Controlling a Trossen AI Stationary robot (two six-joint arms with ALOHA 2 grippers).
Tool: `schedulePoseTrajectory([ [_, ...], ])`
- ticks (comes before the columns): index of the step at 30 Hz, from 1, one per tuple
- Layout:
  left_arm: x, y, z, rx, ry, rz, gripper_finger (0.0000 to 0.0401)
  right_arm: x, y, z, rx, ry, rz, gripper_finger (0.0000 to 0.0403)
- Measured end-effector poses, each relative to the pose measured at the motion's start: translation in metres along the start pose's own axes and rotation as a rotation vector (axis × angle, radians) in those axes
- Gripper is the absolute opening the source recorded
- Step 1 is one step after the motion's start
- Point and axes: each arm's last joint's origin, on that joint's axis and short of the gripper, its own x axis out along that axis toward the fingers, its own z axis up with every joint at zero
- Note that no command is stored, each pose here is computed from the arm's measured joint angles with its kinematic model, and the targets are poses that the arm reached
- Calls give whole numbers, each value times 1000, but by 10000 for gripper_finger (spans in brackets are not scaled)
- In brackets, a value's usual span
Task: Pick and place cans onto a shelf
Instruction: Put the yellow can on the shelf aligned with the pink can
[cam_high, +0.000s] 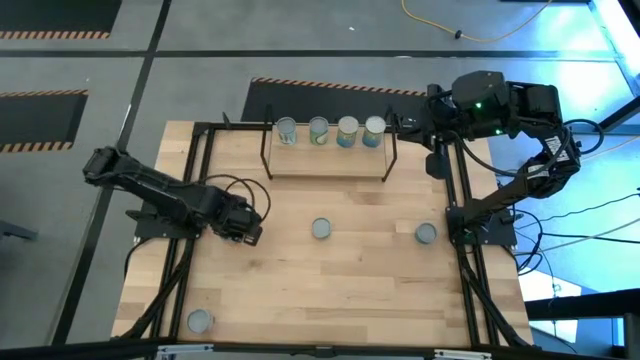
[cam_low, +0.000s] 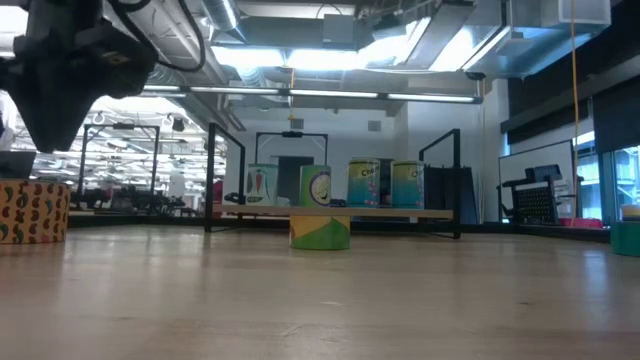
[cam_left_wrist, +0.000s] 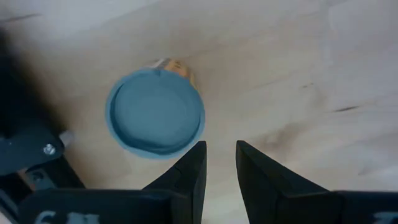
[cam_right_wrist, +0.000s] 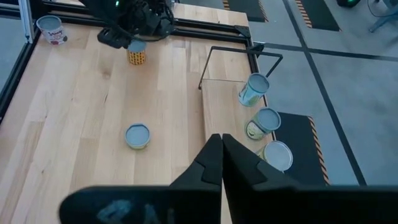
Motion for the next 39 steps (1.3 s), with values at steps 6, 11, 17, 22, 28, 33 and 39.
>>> schedulePoseTrajectory([
  [6,9,-3,-2,14,-35,52,80,0,0,0,0,1,1,5],
  [11,14,-5,-1,12,-45,86,80,0,0,0,2,1,1,5],
  [17,24,-8,-1,17,-43,140,80,0,0,0,3,4,2,5],
  [22,32,-11,-1,20,-35,178,80,0,0,-1,3,8,4,5],
  [28,43,-15,-1,19,-26,231,80,0,0,-1,3,8,4,5],
  [33,49,-17,-1,38,-8,259,80,0,0,-1,2,8,4,5],
  [39,49,-17,-1,100,20,258,56,0,0,-1,2,8,4,5],
])
